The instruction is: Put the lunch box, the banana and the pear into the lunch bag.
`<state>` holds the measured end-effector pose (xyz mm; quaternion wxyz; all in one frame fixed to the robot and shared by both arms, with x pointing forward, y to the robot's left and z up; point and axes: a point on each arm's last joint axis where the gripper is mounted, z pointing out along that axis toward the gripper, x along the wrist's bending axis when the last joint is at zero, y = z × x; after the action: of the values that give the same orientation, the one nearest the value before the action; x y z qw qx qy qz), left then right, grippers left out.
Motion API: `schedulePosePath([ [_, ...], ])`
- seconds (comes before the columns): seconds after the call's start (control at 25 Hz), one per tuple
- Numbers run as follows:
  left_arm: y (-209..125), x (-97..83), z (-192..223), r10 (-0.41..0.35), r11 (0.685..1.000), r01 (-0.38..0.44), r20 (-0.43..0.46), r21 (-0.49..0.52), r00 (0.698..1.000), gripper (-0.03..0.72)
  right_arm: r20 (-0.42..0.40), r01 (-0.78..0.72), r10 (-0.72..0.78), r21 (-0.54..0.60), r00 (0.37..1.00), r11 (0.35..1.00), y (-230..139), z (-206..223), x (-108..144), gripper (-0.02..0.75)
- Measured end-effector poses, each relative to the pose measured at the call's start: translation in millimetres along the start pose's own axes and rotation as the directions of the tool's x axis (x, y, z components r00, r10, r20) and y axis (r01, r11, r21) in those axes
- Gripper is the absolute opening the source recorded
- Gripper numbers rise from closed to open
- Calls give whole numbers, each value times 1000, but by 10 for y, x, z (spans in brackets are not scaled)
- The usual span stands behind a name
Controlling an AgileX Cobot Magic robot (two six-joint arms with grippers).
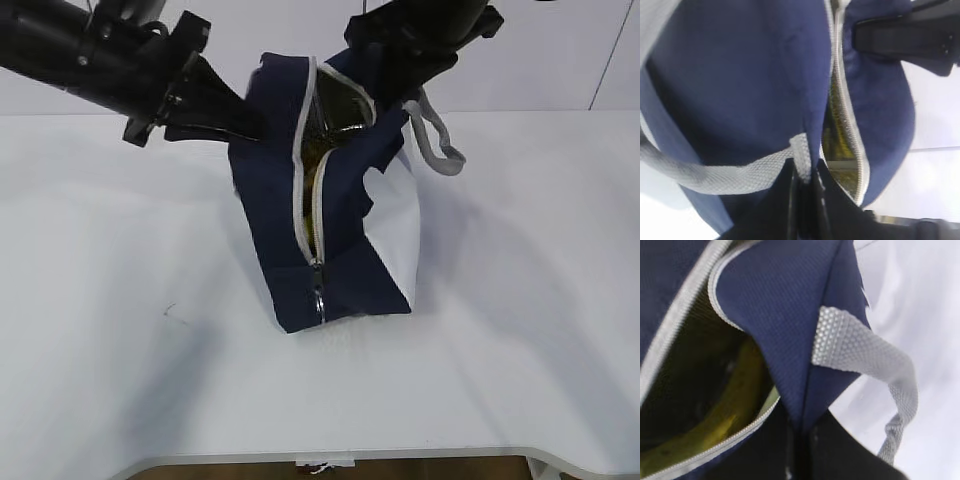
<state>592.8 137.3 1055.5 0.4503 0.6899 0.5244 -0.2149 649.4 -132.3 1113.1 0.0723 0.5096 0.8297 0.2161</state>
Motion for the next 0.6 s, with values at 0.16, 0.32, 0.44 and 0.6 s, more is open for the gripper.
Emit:
schedulePosePath([
  [0.16, -26, -94, 157, 42, 999, -42, -35, -17, 999, 8, 29, 5, -5, 9, 1000, 1000, -13, 18, -36, 13],
  [0.32, -17, -136, 230, 58, 997, -62, -60, -52, 996, 8, 58, 14, -14, 2, 998, 1000, -6, 18, -63, 13],
  [0.44, -8, -123, 257, 57, 996, -62, -72, -65, 996, 8, 69, 17, -17, 3, 997, 1000, -7, 17, -73, 14],
  [0.6, -8, 4, 372, 9, 998, -13, -65, -55, 998, 8, 71, -36, 35, 7, 997, 999, -5, 67, -83, 18],
])
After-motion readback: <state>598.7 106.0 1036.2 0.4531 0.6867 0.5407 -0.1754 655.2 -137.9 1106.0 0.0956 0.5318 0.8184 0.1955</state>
